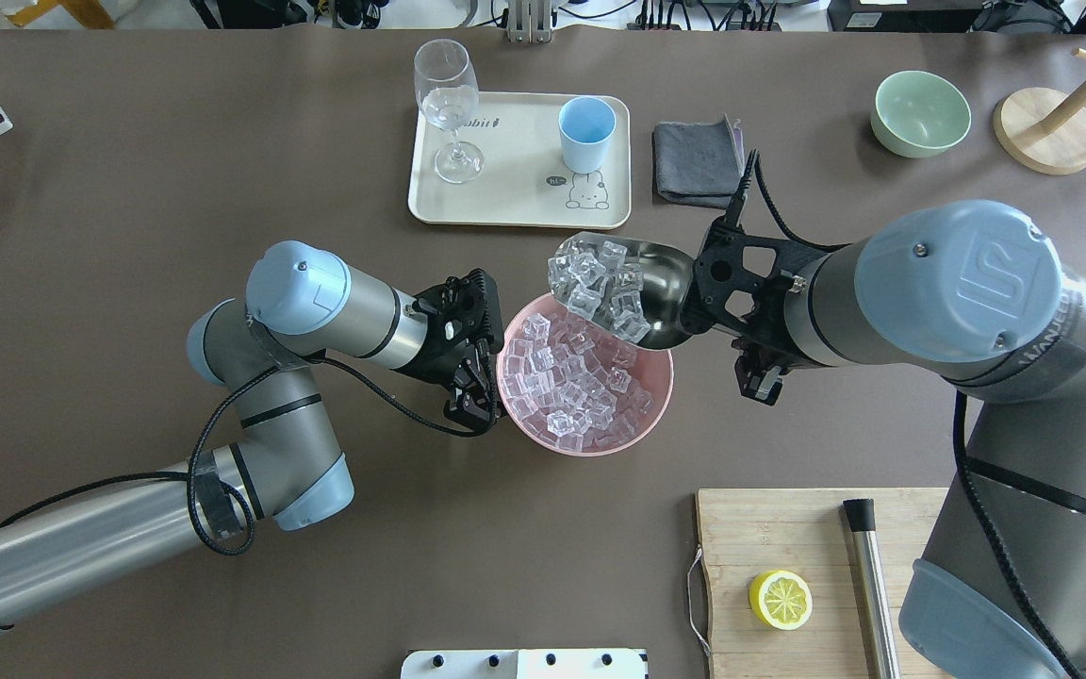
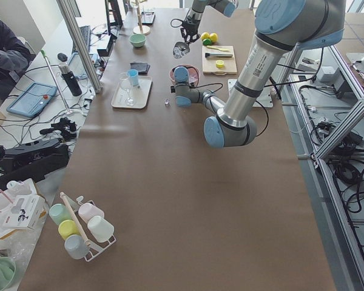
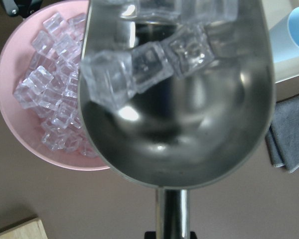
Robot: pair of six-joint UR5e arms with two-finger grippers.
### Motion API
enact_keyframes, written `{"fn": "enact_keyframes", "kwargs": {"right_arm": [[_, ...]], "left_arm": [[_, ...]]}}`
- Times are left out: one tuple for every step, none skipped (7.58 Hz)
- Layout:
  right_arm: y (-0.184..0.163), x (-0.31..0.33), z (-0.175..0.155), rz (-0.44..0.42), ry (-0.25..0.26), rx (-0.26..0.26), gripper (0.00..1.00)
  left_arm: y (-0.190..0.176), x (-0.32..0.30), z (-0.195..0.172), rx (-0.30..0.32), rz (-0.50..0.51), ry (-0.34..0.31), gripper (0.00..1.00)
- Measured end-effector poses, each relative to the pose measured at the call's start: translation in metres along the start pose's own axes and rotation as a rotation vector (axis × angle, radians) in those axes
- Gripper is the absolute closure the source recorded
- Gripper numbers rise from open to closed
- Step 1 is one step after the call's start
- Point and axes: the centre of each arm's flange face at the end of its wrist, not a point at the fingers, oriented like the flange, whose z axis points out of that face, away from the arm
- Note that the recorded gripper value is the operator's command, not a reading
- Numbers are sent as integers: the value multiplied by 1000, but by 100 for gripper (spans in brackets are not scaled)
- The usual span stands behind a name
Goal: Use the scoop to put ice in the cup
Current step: 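Carry the ice-filled scoop with the right gripper toward the blue cup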
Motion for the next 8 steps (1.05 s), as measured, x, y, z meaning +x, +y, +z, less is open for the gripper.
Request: {"fn": "enact_keyframes", "kwargs": {"right_arm": [[3,12,-10,26,19,48,100],[6,27,-18,53,33,77,100],[10,41,-22,77,37,85,100],[15,58,-13,110,3,57,100],[23,80,3,156,-47,-6,100],[29,107,20,209,-95,-73,100],[31,138,35,258,-143,-136,100],[27,166,47,288,-184,-213,100]], "left_arm": [[1,0,-1,0,0,-1,2],[1,-2,-3,0,-2,-5,2],[1,-4,-5,-1,-4,-10,2],[2,-6,-8,-6,-9,-15,2],[3,-5,-16,-18,-16,-20,2],[5,-1,-25,-34,-25,-23,2],[6,2,-32,-43,-30,-25,2],[7,4,-35,-47,-32,-27,2]]}}
